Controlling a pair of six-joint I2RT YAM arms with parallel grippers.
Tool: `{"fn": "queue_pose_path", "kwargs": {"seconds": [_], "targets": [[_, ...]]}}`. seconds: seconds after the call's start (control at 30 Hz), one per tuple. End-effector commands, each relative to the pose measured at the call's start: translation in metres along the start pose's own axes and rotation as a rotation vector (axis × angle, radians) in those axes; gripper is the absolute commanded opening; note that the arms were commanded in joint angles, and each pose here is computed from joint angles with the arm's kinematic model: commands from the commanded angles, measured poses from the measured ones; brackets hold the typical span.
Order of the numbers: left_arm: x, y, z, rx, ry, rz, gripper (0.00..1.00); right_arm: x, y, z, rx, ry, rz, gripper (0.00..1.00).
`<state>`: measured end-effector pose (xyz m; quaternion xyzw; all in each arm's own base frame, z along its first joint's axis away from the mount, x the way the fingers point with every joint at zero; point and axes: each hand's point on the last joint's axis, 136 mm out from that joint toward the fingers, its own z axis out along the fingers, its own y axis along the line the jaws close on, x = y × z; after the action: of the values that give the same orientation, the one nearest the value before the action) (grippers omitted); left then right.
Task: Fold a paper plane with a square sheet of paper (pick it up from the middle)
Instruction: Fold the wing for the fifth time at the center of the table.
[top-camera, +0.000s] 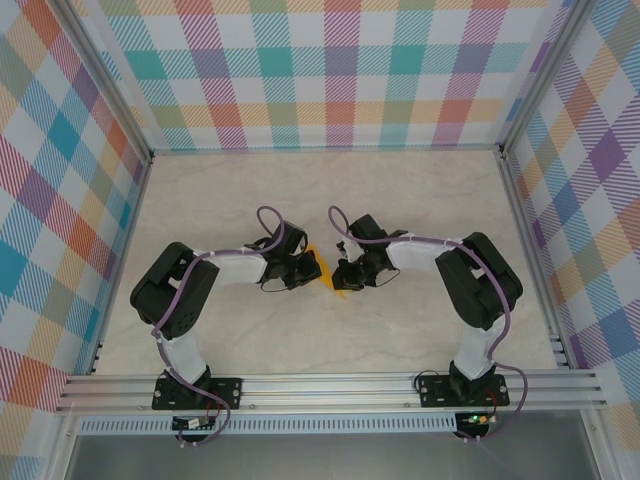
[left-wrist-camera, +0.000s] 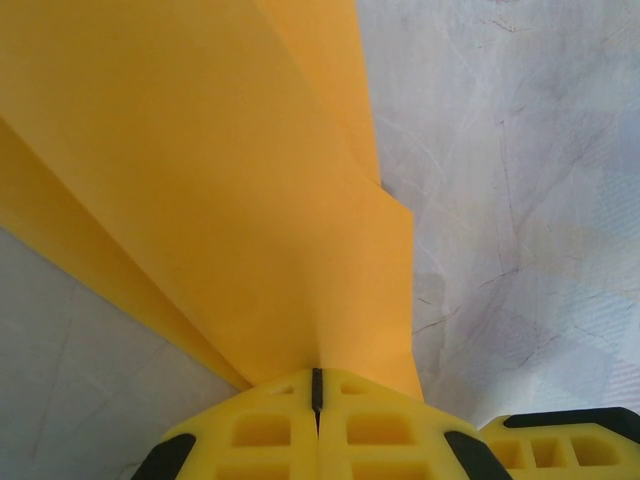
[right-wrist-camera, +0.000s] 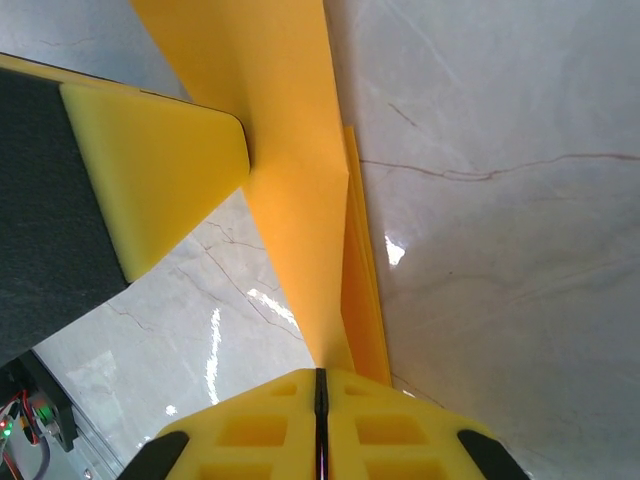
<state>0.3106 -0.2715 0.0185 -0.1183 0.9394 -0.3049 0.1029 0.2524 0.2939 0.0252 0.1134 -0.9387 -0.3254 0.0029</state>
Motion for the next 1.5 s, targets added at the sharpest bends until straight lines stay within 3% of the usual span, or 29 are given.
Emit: {"fn": "queue_pose_path", "kwargs": {"seconds": [0.0, 0.17, 1.2, 1.47], "targets": [[0.016, 0.06, 0.014, -0.223, 0.032, -0.046, 0.05, -0.003, 0.01, -0.005, -0.002, -0.008, -0.035, 0.09], [0.016, 0.059, 0.015, -0.222, 0.036, -0.048, 0.05, -0.005, 0.027, -0.004, 0.013, -0.012, -0.086, 0.09], [0.018, 0.066, 0.016, -0.252, 0.044, -0.049, 0.05, 0.016, -0.027, 0.005, 0.235, 0.038, -0.041, 0.08], [0.017, 0.065, 0.016, -0.257, 0.046, -0.046, 0.05, 0.013, -0.01, -0.001, 0.175, 0.028, -0.068, 0.08]]}}
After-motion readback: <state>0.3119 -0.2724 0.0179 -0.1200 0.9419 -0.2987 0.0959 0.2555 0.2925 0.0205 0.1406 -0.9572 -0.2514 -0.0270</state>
